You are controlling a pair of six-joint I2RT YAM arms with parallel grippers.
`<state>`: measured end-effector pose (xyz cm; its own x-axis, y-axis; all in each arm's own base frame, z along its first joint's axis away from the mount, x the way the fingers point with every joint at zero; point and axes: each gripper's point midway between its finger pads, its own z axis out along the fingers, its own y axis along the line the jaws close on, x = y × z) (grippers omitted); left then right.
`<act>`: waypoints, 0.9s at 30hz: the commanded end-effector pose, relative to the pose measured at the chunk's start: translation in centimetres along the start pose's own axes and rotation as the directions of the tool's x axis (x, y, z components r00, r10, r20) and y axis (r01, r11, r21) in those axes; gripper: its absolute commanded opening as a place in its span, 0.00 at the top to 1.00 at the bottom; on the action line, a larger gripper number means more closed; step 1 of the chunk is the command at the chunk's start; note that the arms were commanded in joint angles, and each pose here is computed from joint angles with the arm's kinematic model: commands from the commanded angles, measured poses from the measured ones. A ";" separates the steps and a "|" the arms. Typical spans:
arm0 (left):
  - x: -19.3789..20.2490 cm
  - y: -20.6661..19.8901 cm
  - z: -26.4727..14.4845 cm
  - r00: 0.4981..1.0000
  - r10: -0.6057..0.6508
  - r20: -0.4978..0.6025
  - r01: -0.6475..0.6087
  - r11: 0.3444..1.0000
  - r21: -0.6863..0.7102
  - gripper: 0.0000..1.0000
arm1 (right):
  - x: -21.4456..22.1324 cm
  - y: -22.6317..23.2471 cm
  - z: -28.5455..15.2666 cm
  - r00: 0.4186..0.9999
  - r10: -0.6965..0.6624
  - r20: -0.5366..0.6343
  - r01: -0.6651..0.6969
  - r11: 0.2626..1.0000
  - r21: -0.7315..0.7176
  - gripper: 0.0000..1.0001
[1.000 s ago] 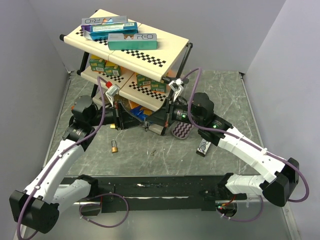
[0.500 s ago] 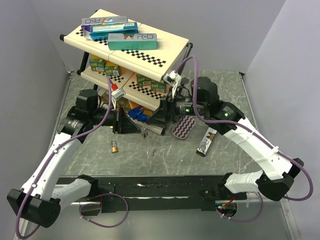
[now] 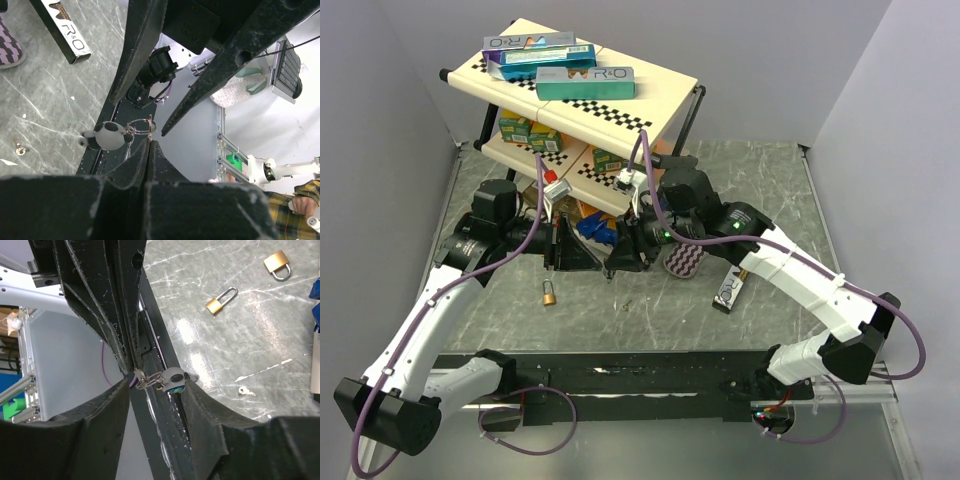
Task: Unlock with the key
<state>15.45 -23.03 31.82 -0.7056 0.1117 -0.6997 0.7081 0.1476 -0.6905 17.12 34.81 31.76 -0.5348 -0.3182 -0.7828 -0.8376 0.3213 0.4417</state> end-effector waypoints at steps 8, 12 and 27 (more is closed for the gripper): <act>-0.3 -1.4 -0.2 0.998 0.057 -0.005 -0.057 0.997 0.057 0.99 | -1.8 1.4 -0.1 0.997 -0.053 0.049 0.056 0.997 -0.056 0.57; -0.3 -1.4 -0.2 0.998 0.059 -0.006 -0.058 0.996 0.060 0.99 | -2.1 1.7 0.1 0.997 -0.051 0.057 0.055 0.995 -0.080 0.58; -2.1 -1.0 0.0 0.996 0.055 0.073 -0.055 0.998 -0.001 0.89 | -2.3 2.0 0.5 0.996 -0.049 0.069 0.055 0.993 -0.100 1.00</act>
<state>15.36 -23.04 31.90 -0.7061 0.1123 -0.6992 0.7078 0.1419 -0.6920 16.26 35.95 32.52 -0.5349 -0.3118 -0.7853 -0.8444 0.2317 0.4831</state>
